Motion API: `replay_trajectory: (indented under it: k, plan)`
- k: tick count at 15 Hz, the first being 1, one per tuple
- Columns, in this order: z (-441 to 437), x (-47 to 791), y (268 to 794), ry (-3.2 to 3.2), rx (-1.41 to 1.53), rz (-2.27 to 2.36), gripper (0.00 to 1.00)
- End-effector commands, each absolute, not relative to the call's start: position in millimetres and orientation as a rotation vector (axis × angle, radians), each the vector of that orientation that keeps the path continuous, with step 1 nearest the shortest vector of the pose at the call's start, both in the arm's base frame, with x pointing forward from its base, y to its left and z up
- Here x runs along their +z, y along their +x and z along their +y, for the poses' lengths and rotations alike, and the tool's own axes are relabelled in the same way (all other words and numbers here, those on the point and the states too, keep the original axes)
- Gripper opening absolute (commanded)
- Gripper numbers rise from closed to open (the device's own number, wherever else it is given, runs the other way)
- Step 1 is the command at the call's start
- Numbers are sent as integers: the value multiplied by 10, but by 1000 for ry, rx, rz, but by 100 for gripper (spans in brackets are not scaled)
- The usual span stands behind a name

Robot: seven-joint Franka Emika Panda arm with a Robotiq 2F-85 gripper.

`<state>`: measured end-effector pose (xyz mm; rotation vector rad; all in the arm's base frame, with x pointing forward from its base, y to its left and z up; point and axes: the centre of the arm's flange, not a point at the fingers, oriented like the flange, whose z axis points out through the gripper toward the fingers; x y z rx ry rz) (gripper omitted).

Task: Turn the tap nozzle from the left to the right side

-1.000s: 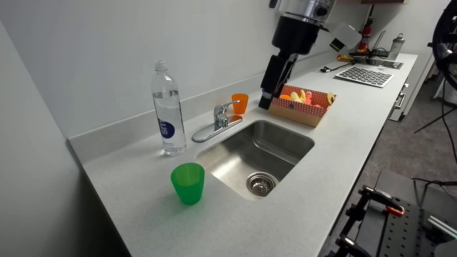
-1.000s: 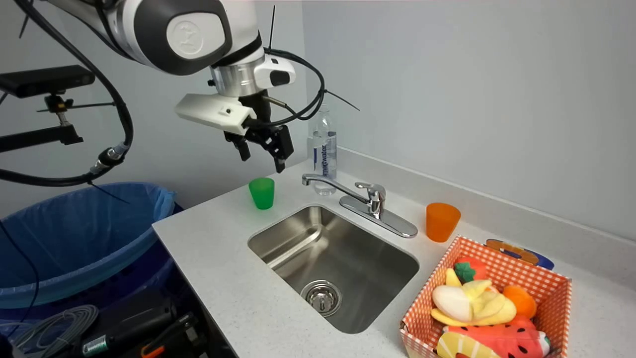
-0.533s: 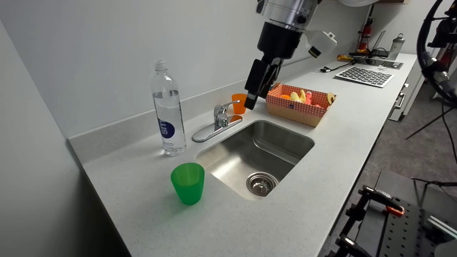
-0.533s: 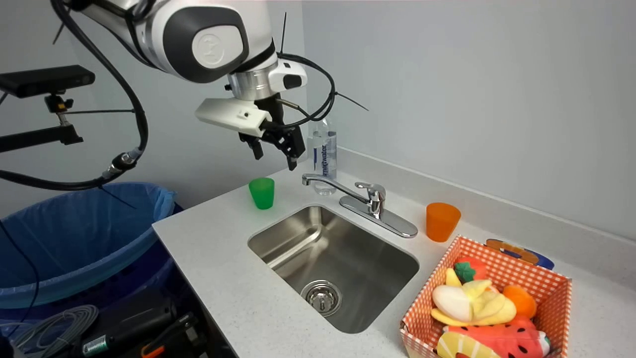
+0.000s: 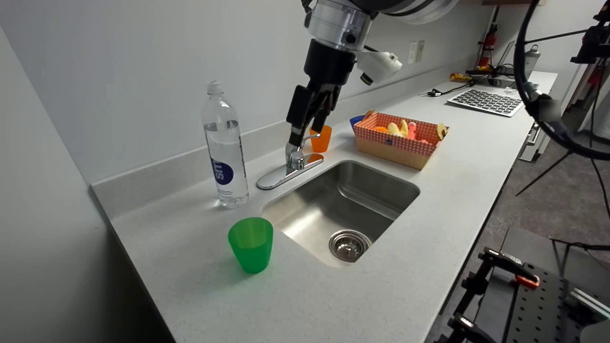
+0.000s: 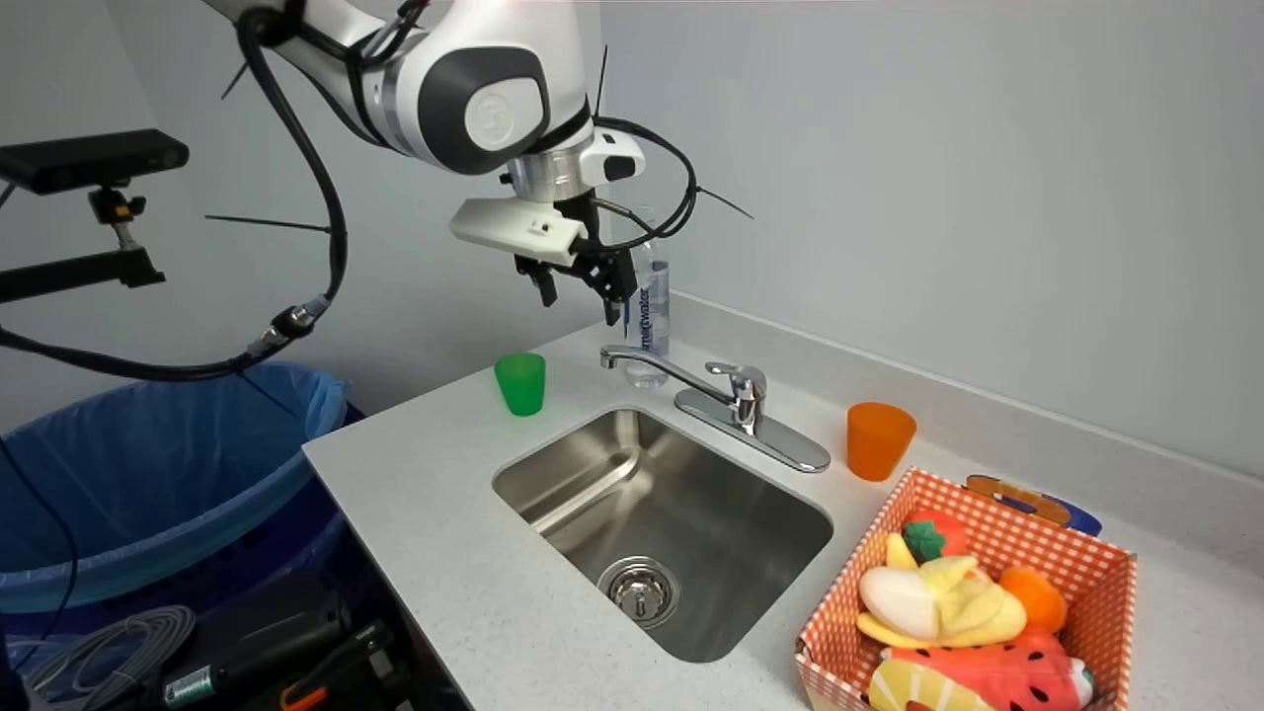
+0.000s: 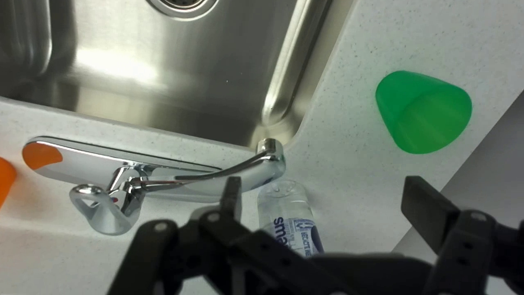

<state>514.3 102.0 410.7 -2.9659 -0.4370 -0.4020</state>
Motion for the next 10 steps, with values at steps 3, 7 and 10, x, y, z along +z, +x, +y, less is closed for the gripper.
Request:
replay_trajectory:
  k: [3, 7, 10]
  plan:
    - [857, 4176, 5722, -2940, -467, -414, 100]
    - [690, 4207, 5875, -2960, -500, -295, 100]
    - [635, 4215, 5933, -2967, -502, -205, 100]
